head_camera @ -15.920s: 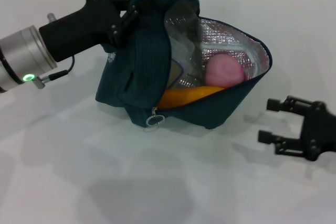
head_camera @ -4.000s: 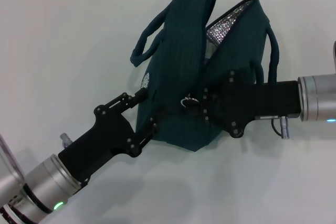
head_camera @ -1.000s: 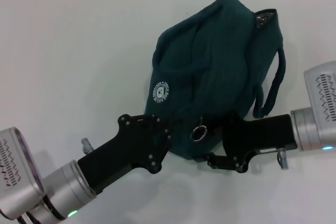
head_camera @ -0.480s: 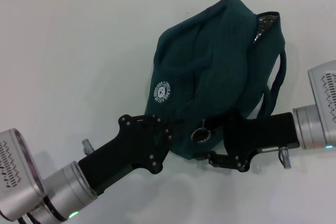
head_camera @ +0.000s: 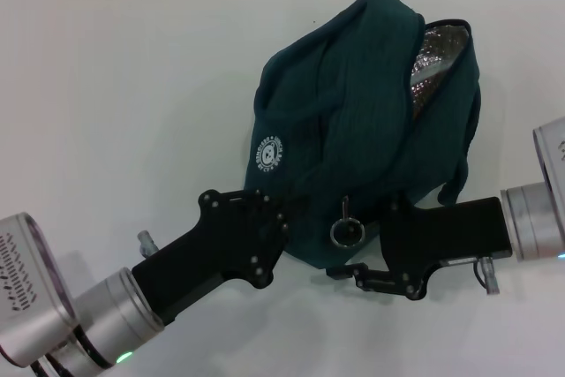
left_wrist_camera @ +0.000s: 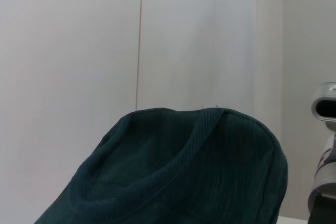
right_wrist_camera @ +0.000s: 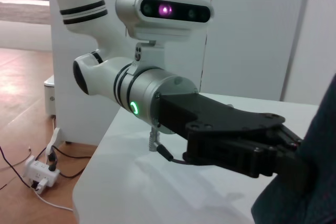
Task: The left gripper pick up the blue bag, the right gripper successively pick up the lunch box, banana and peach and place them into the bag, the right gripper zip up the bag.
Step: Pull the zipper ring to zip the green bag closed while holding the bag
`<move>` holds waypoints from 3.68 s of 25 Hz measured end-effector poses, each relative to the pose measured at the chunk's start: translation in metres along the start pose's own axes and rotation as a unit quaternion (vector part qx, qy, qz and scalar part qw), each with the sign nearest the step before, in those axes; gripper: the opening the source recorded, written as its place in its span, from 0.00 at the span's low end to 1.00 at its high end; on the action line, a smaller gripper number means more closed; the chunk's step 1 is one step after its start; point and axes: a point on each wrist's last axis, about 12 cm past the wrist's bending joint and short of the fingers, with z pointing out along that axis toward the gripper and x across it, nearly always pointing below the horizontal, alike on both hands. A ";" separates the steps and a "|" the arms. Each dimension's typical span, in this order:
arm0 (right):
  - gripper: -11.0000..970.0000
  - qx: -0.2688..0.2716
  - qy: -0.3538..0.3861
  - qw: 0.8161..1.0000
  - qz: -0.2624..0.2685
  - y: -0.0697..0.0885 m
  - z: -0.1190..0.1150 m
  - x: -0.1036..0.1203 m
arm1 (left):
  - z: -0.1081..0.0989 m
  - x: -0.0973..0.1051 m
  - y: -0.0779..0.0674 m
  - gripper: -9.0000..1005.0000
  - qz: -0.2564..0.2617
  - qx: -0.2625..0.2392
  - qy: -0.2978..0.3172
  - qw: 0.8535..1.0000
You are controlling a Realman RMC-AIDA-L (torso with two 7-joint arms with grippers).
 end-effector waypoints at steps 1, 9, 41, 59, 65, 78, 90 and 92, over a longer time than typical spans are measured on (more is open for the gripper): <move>0.32 -0.001 0.000 1.000 -0.002 0.000 0.000 0.000 | 0.000 0.000 0.000 0.07 0.000 0.000 0.000 1.000; 0.31 -0.002 0.000 1.000 -0.004 0.001 0.000 0.000 | 0.000 -0.001 0.001 0.07 0.000 0.001 -0.001 1.000; 0.14 0.053 -0.043 0.997 -0.029 0.012 -0.004 0.007 | 0.003 -0.001 -0.001 0.09 -0.001 0.003 -0.004 1.000; 0.03 0.111 -0.075 0.990 -0.050 0.018 -0.014 0.010 | 0.003 -0.001 -0.002 0.10 -0.002 0.004 -0.004 1.000; 0.03 0.184 -0.109 0.974 -0.078 0.020 -0.025 0.011 | 0.003 -0.001 -0.002 0.10 -0.002 0.004 -0.003 1.000; 0.03 0.279 -0.175 0.937 -0.115 0.024 -0.040 0.011 | 0.003 0.001 -0.002 0.11 -0.002 0.004 0.002 1.000; 0.02 0.330 -0.232 0.905 -0.139 0.027 -0.052 0.003 | 0.007 0.005 -0.001 0.11 0.006 0.028 0.031 0.999; 0.02 0.342 -0.245 0.897 -0.135 0.029 -0.056 0.003 | 0.007 0.006 -0.002 0.12 0.006 0.030 0.032 0.999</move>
